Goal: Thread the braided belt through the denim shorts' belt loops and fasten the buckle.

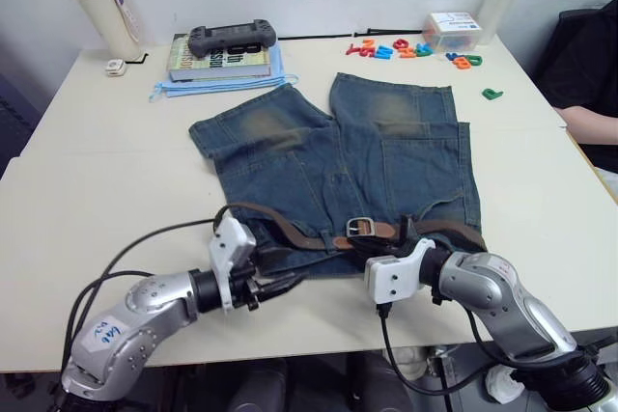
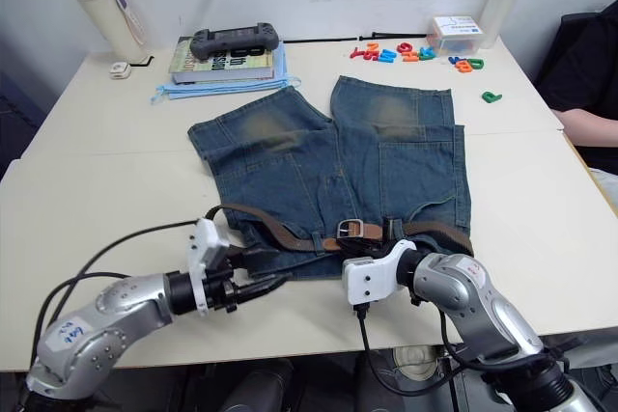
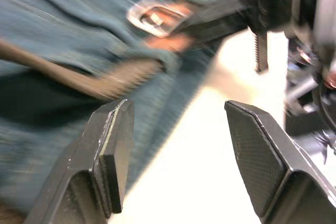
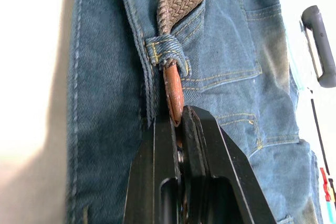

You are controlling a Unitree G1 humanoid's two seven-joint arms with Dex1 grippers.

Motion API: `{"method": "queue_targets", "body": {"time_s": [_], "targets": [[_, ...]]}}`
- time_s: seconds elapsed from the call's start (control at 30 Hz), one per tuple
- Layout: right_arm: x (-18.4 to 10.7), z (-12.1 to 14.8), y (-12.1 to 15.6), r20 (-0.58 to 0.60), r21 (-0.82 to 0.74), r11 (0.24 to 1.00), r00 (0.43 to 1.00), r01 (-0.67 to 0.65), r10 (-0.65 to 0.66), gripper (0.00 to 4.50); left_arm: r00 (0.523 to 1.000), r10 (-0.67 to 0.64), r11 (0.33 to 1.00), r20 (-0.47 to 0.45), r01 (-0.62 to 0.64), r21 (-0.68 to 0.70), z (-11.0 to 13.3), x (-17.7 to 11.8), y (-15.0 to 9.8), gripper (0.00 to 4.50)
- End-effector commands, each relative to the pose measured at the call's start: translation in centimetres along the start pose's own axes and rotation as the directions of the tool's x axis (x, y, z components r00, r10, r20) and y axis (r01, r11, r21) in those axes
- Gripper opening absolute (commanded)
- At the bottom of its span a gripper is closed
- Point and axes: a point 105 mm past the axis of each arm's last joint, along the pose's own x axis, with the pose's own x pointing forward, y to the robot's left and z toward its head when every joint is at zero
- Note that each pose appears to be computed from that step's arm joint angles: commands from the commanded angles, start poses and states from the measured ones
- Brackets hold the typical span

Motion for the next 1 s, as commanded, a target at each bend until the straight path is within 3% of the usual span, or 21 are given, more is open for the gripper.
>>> {"method": "queue_targets", "body": {"time_s": [0.03, 0.17, 0.37, 0.7, 1.0], "targets": [[-0.6, 1.3, -1.6, 0.045, -0.021, 0.999, 0.998, 0.043, -0.042, 0.00, 0.995, 0.021, 1.000, -0.093, -0.021, 0.007, -2.5, 0.5, 0.5, 3.06], [-1.6, 1.9, -3.2, 0.055, -0.026, 0.997, 0.996, 0.072, -0.070, 0.00, 0.982, 0.069, 0.996, -0.178, -0.078, -0.046, -4.9, 0.4, 2.1, 3.06], [-3.6, 2.3, -4.6, 0.041, -0.052, 0.996, 0.997, 0.074, -0.072, 0.00, 0.958, 0.038, 0.999, -0.285, -0.040, -0.003, -7.4, -0.9, 2.4, 3.06], [-7.9, 0.0, -7.2, -0.133, -0.093, 0.989, 0.983, 0.113, -0.125, 0.00, 0.949, 0.056, 0.998, -0.312, -0.057, 0.005, -8.0, -1.7, 3.5, 3.06], [-10.3, -2.4, -7.6, -0.269, -0.064, 0.989, 0.952, 0.132, -0.144, 0.00, 0.948, 0.054, 0.998, -0.314, -0.057, -0.001, -8.2, -2.2, 3.9, 3.06]]}}
